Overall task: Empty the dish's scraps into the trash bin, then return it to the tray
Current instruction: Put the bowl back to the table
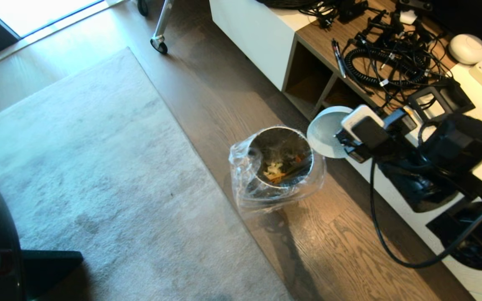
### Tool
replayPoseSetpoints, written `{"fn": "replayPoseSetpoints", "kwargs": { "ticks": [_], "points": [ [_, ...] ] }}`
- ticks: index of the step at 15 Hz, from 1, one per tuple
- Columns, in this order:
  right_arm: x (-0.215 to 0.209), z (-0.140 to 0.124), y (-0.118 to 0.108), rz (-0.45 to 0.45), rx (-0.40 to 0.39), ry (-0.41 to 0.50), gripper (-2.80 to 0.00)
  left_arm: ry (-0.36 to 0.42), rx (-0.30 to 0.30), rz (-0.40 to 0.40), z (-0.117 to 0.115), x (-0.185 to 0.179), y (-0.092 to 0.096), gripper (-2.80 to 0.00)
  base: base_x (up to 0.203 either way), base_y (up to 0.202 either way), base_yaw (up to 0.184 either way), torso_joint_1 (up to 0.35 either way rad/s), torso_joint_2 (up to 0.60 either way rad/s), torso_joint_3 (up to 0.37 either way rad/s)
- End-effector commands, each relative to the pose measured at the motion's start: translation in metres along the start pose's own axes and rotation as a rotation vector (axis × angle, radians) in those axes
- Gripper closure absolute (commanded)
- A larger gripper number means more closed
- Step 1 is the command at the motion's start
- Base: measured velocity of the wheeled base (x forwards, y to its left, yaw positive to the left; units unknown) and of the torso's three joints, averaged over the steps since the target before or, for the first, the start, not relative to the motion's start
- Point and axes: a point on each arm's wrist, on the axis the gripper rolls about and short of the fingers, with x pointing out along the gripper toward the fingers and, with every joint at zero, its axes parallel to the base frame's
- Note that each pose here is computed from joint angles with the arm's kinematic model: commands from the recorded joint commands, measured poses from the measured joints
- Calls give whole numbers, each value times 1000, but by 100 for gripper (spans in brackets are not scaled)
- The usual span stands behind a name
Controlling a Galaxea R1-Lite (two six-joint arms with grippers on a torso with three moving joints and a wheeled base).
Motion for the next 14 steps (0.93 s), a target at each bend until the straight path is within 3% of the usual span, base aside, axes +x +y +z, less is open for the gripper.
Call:
{"fn": "replayPoseSetpoints", "kwargs": {
  "ticks": [1, 6, 9, 14],
  "points": [
    [-15, -14, -27, -48, 36, 58, 0, -1, -1, 0, 0, 0, 0, 0, 0, 0, 0, 0, 0, 0],
    [-68, -65, -40, -47, 154, 268, 0, -1, -1, 0, 0, 0, 0, 0, 0, 0, 0, 0, 0, 0],
    [-108, -97, -49, -113, 255, 441, 0, -1, -1, 0, 0, 0, 0, 0, 0, 0, 0, 0, 0, 0],
    [-175, -118, -47, -106, 384, 693, 0, -1, -1, 0, 0, 0, 0, 0, 0, 0, 0, 0, 0, 0]
  ]
}}
